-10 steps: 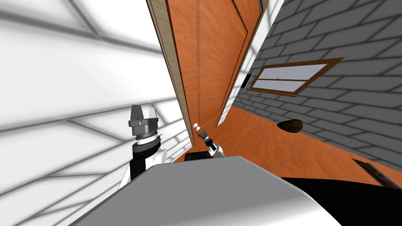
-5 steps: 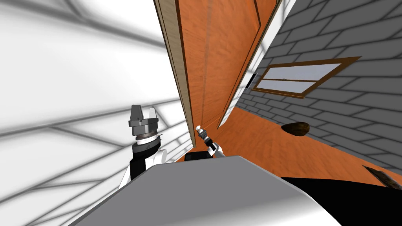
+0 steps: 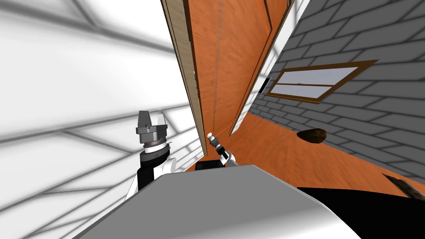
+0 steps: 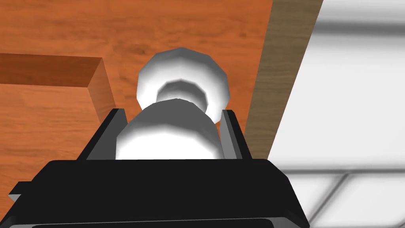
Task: Pull the door open
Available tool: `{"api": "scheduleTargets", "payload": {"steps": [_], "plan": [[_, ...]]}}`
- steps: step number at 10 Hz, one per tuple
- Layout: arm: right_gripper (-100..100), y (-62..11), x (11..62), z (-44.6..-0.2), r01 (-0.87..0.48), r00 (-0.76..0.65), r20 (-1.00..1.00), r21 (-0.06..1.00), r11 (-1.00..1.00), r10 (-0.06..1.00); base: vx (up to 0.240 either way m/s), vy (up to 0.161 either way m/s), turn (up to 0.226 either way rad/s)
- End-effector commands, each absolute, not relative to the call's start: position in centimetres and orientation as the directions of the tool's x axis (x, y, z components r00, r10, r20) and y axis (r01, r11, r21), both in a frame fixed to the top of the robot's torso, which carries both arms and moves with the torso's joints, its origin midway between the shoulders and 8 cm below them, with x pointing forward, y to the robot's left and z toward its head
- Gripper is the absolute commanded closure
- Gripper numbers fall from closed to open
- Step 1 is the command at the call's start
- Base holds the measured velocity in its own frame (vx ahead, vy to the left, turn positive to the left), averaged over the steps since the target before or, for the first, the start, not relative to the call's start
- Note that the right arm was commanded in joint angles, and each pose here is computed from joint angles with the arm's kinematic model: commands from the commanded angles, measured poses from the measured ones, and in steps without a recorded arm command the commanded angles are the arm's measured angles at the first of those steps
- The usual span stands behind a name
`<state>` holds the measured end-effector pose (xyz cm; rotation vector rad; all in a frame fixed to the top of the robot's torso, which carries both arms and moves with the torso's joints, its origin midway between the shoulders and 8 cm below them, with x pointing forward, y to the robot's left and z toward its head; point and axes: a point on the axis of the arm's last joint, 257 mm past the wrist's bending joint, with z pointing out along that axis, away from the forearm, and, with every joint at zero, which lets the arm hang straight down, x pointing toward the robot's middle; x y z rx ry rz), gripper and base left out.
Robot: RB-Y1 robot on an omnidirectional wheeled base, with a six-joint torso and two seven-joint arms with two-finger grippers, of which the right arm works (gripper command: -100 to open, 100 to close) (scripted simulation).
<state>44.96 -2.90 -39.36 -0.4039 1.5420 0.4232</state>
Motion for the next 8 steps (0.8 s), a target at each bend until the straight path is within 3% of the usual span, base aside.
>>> {"api": "scheduleTargets", "payload": {"steps": [1, 8], "plan": [[100, -3.8, 45.0, -39.8, -0.486, -0.030, -1.000, 0.021, 0.873, 0.007, -0.161, -0.081, -0.041], [100, -7.6, 46.2, -41.6, -0.390, -0.110, -0.993, 0.078, 0.917, 0.038, -0.156, -0.072, -0.041]]}}
